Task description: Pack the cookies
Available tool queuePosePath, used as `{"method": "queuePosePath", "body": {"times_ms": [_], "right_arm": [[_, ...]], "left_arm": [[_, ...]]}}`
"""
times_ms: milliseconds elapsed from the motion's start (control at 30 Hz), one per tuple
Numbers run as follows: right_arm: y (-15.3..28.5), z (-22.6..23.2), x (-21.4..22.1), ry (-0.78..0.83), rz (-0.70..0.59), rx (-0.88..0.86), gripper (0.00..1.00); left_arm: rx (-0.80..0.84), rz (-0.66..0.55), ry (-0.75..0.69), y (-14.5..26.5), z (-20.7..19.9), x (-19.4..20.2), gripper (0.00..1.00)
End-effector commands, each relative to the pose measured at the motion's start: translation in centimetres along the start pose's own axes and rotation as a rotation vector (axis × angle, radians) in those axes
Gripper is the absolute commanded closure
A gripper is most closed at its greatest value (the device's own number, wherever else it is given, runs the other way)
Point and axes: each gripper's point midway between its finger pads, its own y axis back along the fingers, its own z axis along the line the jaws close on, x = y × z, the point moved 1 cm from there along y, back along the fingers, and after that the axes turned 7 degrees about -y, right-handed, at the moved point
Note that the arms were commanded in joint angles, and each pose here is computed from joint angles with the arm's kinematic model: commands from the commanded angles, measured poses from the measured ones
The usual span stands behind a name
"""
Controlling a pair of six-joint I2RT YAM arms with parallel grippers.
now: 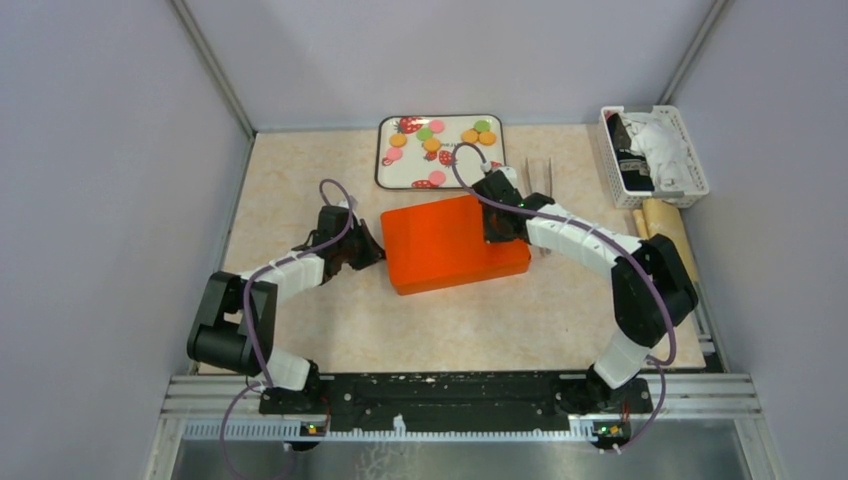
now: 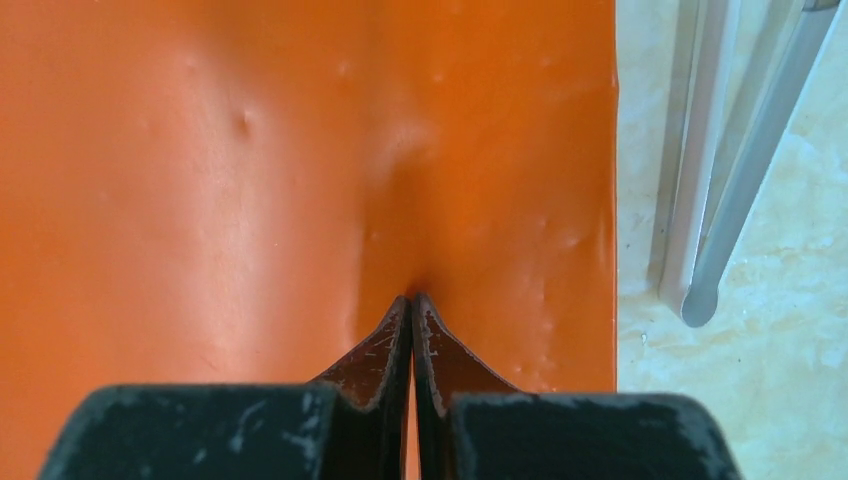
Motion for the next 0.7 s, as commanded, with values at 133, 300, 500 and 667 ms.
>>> {"method": "queuePosePath", "body": {"times_ms": [133,300,500,667], "right_arm": [[-0.3,-2.3,1.4,-0.025,0.023,0.085,1.0],[3.5,-3.5,-3.4,-0.08,-0.14,0.151,1.0],[8.1,-5.4,-6.7,-0.158,-0.267,0.163,1.0],[7.1,-9.4,-6.2,-0.239,-0.222,0.199,1.0]], "left_arm": [[0.071,-0.025,-0.02,-0.1,-1.5,-0.8,1.0],[0.075,-0.026,-0.02,0.0,-1.6,-0.8,1.0],[0.08,-0.035,-0.028,0.5,-1.9,-1.1,1.0],[0.085,-0.043,-0.033,0.8,-2.2,-1.3,1.0]]}}
